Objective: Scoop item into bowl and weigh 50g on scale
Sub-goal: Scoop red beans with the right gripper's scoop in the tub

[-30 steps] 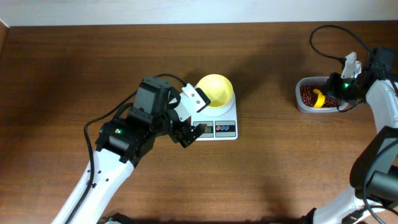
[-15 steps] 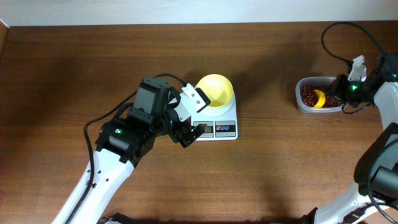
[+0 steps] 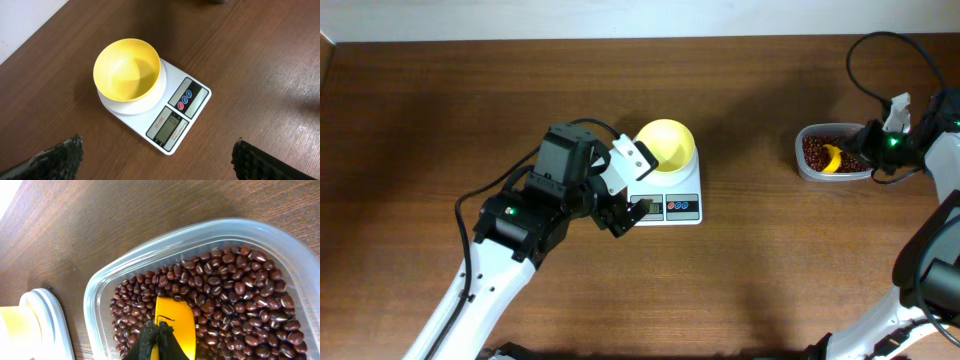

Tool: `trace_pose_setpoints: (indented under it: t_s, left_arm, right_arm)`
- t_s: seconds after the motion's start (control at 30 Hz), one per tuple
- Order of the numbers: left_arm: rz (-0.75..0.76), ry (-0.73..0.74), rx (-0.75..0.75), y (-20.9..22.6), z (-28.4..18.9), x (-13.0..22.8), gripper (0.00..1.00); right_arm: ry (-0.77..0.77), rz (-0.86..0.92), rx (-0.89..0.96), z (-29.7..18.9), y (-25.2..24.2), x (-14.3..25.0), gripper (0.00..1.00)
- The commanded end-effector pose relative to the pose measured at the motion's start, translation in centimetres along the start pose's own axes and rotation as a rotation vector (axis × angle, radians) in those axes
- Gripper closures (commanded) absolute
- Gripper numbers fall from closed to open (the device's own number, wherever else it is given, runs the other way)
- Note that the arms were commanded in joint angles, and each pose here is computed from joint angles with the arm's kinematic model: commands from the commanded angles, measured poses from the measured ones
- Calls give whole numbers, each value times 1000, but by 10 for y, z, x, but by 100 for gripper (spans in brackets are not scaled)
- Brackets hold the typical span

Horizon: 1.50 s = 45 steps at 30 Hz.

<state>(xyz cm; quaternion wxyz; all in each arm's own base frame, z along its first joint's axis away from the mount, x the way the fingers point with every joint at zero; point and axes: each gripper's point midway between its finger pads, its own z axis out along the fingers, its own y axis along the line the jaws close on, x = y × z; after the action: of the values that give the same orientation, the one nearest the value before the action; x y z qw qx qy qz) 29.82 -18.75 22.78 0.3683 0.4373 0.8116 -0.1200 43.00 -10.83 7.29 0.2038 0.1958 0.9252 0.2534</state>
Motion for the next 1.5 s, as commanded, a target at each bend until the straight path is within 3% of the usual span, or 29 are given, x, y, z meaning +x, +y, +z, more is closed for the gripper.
trace_pose_setpoints:
  t_s: [0.0, 1.03, 1.47]
  left_arm:
    - [12, -12, 17, -4, -1, -1, 1]
    - [12, -12, 17, -4, -1, -1, 1]
    - [12, -12, 17, -4, -1, -1, 1]
  right_arm:
    - [104, 77, 57, 23, -33, 31, 96]
    - [-18, 183, -23, 3, -58, 5, 96]
    - [-32, 169, -225, -4, -26, -1, 96]
